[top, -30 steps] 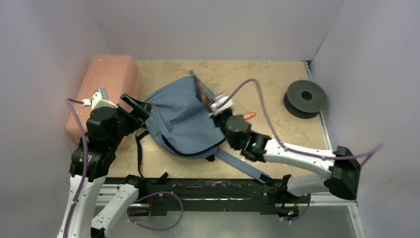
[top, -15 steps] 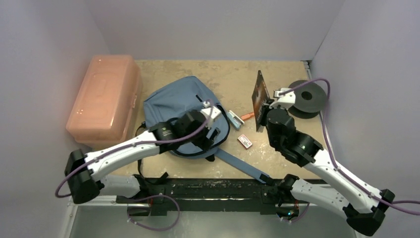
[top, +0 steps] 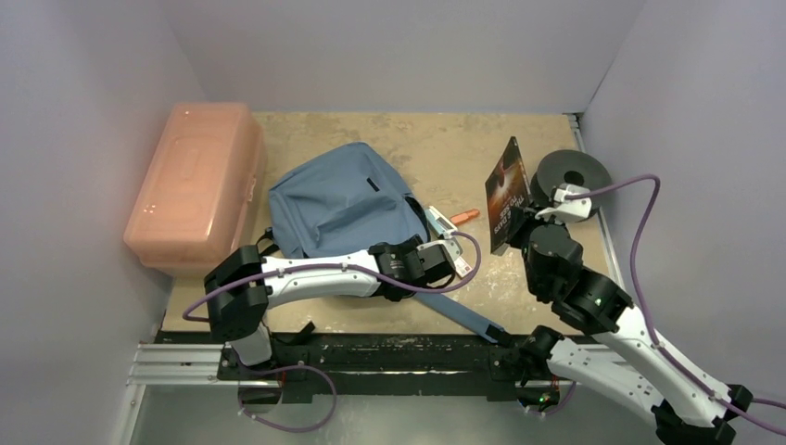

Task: Pack the student bag
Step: Pick up the book from the center of the board, then place the book in the student bag.

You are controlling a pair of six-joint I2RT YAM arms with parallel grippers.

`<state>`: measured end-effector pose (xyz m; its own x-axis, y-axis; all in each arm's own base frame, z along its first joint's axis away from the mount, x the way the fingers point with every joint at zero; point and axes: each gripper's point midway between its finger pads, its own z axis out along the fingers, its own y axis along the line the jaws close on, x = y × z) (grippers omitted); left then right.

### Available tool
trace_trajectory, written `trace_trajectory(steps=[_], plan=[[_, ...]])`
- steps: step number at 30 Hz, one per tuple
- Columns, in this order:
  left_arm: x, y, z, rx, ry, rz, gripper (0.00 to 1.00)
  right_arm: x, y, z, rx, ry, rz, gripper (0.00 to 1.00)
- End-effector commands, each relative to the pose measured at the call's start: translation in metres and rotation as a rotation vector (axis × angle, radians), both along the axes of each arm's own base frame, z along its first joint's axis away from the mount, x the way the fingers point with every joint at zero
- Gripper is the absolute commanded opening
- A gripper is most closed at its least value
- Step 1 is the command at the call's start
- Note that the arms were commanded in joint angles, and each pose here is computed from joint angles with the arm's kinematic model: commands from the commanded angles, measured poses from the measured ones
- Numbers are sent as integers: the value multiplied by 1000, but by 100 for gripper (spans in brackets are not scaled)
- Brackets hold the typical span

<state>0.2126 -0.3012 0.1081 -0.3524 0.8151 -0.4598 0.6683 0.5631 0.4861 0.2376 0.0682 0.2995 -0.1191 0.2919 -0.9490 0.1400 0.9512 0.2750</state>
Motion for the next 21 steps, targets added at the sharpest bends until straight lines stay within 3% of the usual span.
trace_trajectory(steps=[1, 6, 11, 14, 21], plan=[[14, 14, 27, 40, -106, 54, 42, 4, 6, 6, 71, -29, -3, 0], [11, 20, 34, 63, -95, 24, 34, 6, 19, -2, 79, 0, 42, 0], [10, 23, 47, 18, -75, 10, 7, 4, 45, -16, 66, 90, 165, 0], [13, 23, 66, -89, -41, 46, 3, -4, 67, -26, 44, 197, 279, 0], [3, 2, 93, -455, 247, -11, 0, -33, 81, -66, -121, 532, 429, 0]])
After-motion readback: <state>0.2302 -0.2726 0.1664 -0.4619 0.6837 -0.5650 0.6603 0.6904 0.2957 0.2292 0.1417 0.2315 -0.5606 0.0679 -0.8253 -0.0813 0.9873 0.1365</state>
